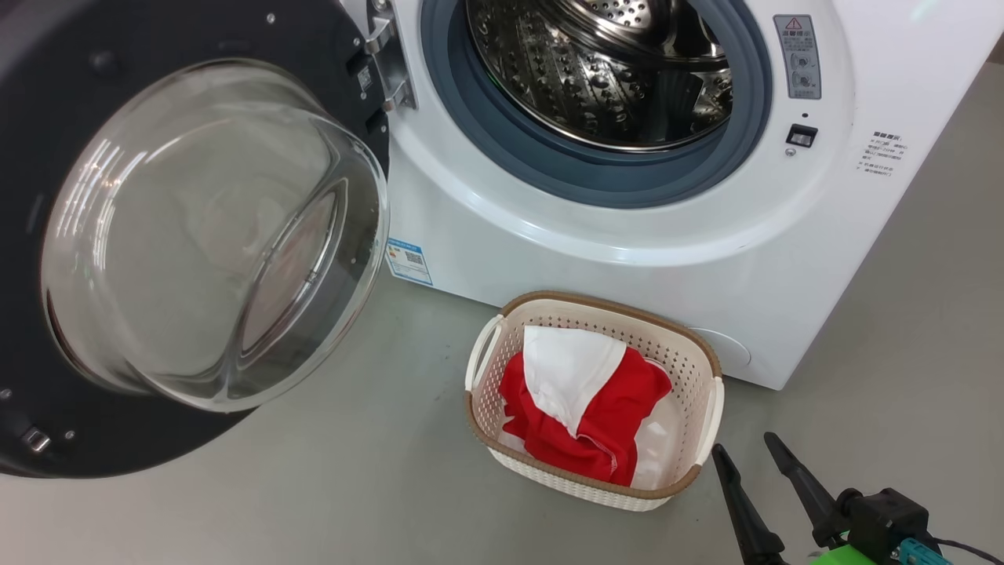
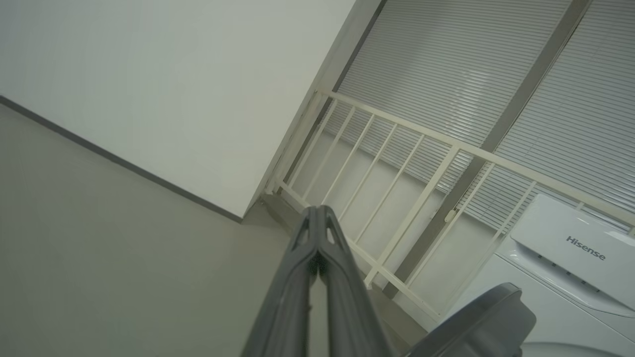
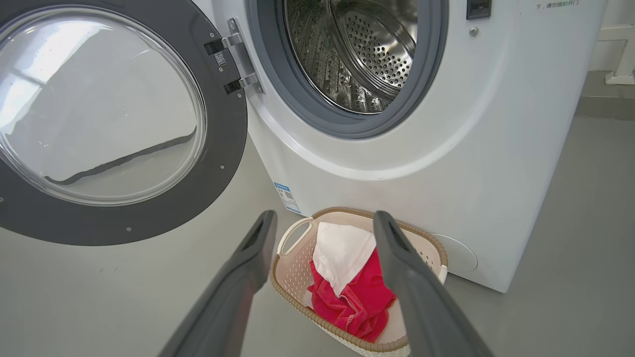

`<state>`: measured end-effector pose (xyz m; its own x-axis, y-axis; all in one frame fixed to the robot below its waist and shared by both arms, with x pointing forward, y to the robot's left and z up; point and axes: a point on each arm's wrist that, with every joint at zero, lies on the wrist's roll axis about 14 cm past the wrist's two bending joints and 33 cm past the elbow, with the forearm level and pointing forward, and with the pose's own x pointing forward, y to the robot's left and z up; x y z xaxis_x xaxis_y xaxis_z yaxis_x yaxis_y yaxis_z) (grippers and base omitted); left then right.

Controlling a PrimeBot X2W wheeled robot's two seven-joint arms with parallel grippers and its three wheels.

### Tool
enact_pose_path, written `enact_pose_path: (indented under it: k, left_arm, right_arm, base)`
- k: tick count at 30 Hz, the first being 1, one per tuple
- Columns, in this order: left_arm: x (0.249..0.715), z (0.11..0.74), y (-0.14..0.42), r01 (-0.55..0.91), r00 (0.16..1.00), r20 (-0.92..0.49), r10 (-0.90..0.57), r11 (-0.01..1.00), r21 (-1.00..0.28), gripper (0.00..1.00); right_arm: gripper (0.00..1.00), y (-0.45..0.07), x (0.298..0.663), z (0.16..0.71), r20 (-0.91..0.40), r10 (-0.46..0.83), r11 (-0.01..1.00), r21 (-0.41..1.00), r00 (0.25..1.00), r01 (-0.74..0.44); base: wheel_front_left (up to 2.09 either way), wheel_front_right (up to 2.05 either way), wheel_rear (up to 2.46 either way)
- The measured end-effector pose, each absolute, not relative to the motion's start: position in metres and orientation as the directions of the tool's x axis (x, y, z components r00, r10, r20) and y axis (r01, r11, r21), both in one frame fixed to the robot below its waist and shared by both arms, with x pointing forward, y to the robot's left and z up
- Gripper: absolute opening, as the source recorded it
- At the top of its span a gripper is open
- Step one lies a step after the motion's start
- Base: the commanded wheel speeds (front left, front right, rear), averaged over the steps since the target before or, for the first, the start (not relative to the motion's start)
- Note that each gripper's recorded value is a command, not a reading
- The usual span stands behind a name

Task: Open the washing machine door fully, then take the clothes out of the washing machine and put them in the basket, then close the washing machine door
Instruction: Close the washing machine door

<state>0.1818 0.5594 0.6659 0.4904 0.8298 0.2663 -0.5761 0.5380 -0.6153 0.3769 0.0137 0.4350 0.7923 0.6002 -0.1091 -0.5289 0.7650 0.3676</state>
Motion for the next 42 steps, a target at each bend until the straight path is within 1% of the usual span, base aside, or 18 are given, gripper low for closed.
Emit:
enact_pose_path:
  k: [3, 6, 9, 13, 16, 24, 31, 34, 42]
  left_arm:
    - [0.192, 0.633, 0.566, -0.568, 0.578, 0.086, 0.812, 0.476, -0.672, 0.0]
    - [0.199, 0.611, 0.563, -0.573, 0.641, -0.039, 0.766, 0.445, -0.688, 0.0]
    - [0.21, 0.591, 0.552, -0.57, 0.713, -0.156, 0.684, 0.435, -0.697, 0.0]
    - [0.228, 0.576, 0.533, -0.542, 0.784, -0.239, 0.573, 0.444, -0.713, 0.0]
    - [0.236, 0.572, 0.524, -0.527, 0.814, -0.269, 0.515, 0.46, -0.714, 0.0]
    - [0.235, 0.568, 0.511, -0.505, 0.846, -0.287, 0.449, 0.504, -0.7, 0.0]
    - [0.242, 0.562, 0.479, -0.444, 0.894, -0.3, 0.332, 0.571, -0.69, 0.0]
    - [0.243, 0.564, 0.467, -0.403, 0.914, -0.285, 0.288, 0.58, -0.708, 0.0]
    - [0.257, 0.57, 0.43, -0.298, 0.953, -0.26, 0.156, 0.646, -0.703, 0.0]
  right_arm:
    - [1.0, 0.014, 0.378, 0.434, -0.111, 0.6, 0.765, 0.369, 0.792, -0.528]
    - [1.0, 0.015, 0.378, 0.433, -0.112, 0.601, 0.764, 0.371, 0.791, -0.528]
    - [1.0, 0.017, 0.377, 0.434, -0.109, 0.602, 0.762, 0.374, 0.791, -0.528]
    - [1.0, 0.016, 0.377, 0.434, -0.11, 0.6, 0.763, 0.377, 0.793, -0.525]
    - [1.0, 0.014, 0.377, 0.434, -0.111, 0.594, 0.767, 0.376, 0.797, -0.519]
    - [1.0, 0.008, 0.377, 0.437, -0.105, 0.581, 0.776, 0.371, 0.807, -0.511]
    - [1.0, 0.006, 0.377, 0.443, -0.09, 0.574, 0.78, 0.36, 0.814, -0.511]
    - [1.0, 0.005, 0.377, 0.446, -0.084, 0.573, 0.784, 0.346, 0.815, -0.515]
    - [1.0, -0.001, 0.378, 0.449, -0.077, 0.559, 0.798, 0.321, 0.826, -0.51]
  base:
    - [0.0, 0.0, 0.0]
    - [0.0, 0.0, 0.0]
    - [0.0, 0.0, 0.0]
    - [0.0, 0.0, 0.0]
    - [0.0, 0.0, 0.0]
    - [0.0, 0.0, 0.0]
    - [0.0, 0.0, 0.0]
    - [0.0, 0.0, 0.0]
    - [0.0, 0.0, 0.0]
